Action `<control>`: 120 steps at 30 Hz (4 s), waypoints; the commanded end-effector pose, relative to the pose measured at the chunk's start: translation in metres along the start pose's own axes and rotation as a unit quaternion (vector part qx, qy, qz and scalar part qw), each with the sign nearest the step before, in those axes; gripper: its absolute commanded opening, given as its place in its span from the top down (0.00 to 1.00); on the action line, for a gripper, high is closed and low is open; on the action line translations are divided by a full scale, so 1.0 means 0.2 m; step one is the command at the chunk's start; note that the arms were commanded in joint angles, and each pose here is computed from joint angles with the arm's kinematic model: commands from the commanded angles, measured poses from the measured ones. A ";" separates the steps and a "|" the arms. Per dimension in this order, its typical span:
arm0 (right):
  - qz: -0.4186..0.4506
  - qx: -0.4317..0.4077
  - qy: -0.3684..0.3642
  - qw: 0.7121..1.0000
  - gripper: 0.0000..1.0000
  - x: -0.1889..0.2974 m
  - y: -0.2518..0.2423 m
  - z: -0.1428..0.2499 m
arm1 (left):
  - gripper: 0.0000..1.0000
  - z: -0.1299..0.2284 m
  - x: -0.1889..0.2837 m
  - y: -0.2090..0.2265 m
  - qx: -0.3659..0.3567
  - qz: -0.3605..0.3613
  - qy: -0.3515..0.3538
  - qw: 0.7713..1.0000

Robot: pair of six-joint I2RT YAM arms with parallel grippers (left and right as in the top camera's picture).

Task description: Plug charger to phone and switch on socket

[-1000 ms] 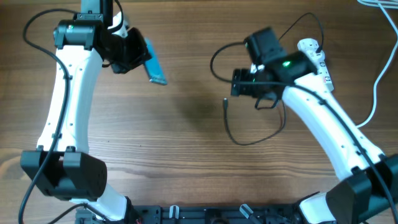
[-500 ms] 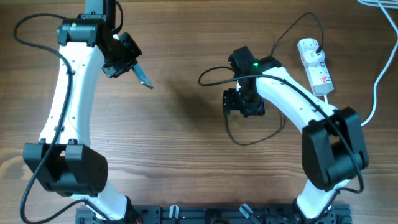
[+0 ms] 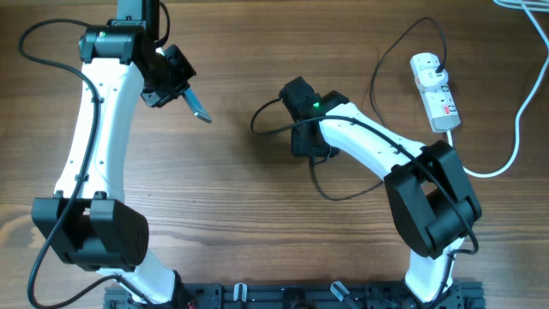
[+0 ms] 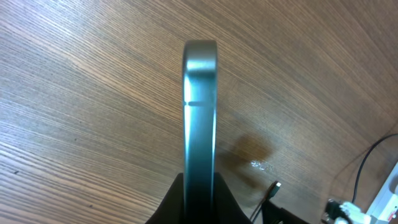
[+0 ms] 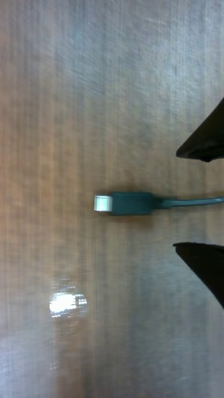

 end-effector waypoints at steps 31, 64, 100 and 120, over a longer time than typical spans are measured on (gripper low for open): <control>0.010 0.018 0.028 0.999 0.79 -0.16 -0.03 0.01 | 0.96 0.00 0.01 0.00 0.007 0.001 0.002 1.000; 0.006 0.016 0.048 0.999 0.94 -0.16 -0.04 0.03 | 0.96 0.00 0.01 0.00 0.007 0.005 0.004 1.000; -0.349 0.163 -0.057 0.921 0.96 1.18 0.16 0.23 | 0.96 0.27 0.26 -0.67 -0.235 0.458 0.109 0.850; -0.340 0.091 -0.103 0.930 0.96 1.23 0.16 0.13 | 0.96 0.26 0.24 -0.67 -0.243 0.445 0.094 0.857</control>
Point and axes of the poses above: each gripper's point midway between its finger pads, its own x axis back along the fingers, its own y axis along the line the jaws close on, z = x × y, the point moved 6 cm from there along x, back along the fingers, and after that the axes turned 3 degrees about -x, right-handed, at the moved point
